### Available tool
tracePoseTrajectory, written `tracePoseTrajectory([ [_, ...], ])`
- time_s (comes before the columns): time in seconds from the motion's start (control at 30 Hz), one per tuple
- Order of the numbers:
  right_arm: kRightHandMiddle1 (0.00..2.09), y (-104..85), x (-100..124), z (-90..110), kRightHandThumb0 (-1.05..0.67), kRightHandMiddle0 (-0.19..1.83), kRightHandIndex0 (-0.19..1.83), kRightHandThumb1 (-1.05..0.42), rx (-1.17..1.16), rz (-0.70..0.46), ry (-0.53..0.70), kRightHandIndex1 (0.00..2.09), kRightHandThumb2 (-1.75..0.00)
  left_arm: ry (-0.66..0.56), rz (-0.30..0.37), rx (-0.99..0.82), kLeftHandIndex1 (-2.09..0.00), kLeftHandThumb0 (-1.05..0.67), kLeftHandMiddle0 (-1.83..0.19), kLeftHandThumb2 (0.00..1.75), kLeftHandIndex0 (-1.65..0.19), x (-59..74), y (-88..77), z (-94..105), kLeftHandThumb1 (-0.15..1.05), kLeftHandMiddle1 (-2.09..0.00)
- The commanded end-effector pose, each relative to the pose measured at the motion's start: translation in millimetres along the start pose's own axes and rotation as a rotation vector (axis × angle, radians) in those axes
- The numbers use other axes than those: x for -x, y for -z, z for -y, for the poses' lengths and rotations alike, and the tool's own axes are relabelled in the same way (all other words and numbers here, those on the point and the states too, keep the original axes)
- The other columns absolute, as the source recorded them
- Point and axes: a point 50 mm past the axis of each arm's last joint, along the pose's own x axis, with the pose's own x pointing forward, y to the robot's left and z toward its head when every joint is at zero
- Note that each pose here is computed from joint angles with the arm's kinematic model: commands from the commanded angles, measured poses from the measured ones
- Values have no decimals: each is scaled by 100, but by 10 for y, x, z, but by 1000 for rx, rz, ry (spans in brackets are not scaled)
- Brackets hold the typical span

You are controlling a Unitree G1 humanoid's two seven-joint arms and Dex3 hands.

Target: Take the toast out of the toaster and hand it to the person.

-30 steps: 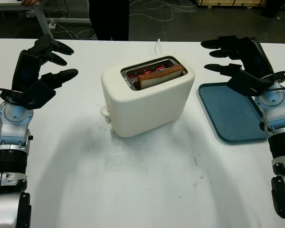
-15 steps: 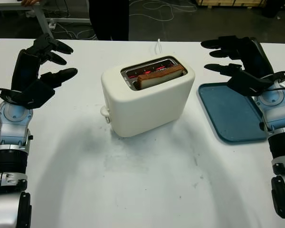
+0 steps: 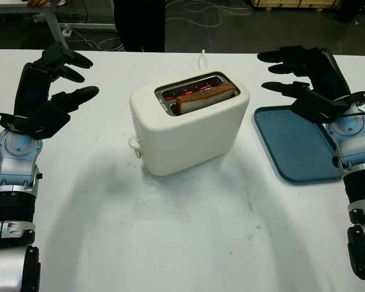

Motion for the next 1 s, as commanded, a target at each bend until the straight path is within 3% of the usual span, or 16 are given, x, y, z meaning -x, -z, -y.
tracePoseTrajectory([
  [0.0, 0, -12, -9, 26, -25, 87, 96, -77, 0, 7, 12, 0, 0, -4, 10, -7, -118, -90, -43, 12, -40, 1, -5, -9, 92, -132],
  [0.97, 0, -4, -9, 25, -28, 87, 96, -78, -3, 6, 10, 0, 0, -5, 14, -21, -120, -90, -43, 15, -39, 7, 1, -11, 92, -131],
])
